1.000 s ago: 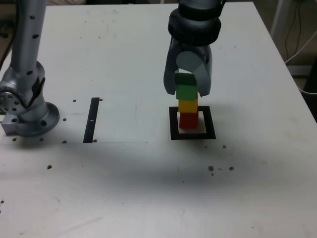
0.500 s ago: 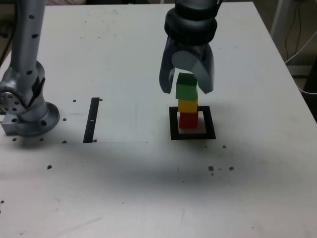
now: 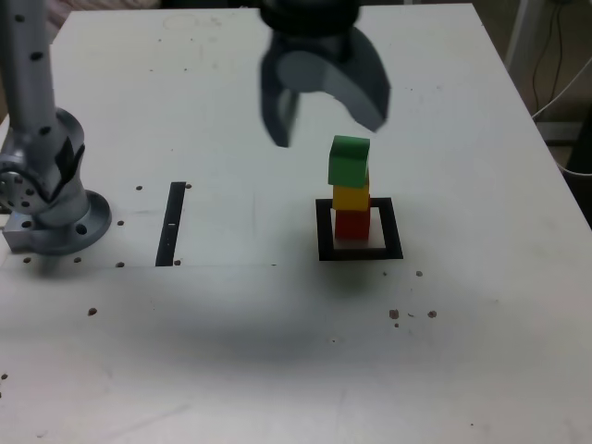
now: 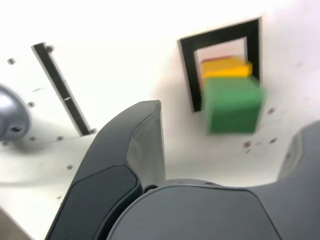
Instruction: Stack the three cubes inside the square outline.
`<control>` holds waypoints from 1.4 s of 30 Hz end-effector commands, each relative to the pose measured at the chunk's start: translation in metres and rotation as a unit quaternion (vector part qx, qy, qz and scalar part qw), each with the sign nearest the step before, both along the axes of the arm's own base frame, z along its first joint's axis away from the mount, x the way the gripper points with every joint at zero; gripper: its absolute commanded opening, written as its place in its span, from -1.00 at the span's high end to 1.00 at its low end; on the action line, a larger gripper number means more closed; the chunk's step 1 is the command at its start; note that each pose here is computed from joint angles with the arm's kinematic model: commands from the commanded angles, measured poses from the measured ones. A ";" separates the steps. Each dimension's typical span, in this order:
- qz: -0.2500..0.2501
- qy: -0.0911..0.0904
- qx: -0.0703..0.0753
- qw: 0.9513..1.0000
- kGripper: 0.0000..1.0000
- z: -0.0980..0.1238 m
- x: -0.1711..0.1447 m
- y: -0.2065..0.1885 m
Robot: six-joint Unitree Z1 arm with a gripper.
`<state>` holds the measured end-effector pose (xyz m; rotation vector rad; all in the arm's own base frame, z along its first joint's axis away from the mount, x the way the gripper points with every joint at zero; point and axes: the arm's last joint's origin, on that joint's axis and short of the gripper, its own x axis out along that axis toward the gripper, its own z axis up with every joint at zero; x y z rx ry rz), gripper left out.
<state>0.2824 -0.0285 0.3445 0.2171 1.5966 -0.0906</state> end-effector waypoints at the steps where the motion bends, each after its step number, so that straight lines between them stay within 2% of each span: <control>1: -0.002 0.002 -0.004 1.000 -0.99 0.003 -0.015 0.001; 7: 0.001 0.032 -0.010 0.999 -0.99 -0.009 -0.053 0.004; 11: 0.016 0.047 -0.009 0.999 -0.99 -0.018 -0.078 0.007; 17: 0.043 0.072 -0.011 0.996 -0.99 -0.034 -0.101 0.006; 19: 0.047 0.076 -0.013 0.996 -0.99 -0.042 -0.106 0.005; 26: 0.055 0.072 -0.024 0.996 -0.99 -0.081 -0.121 0.004; 35: 0.065 0.099 -0.005 0.993 -0.99 -0.103 -0.132 0.007; 42: 0.067 0.110 -0.004 0.992 -0.99 -0.107 -0.137 0.007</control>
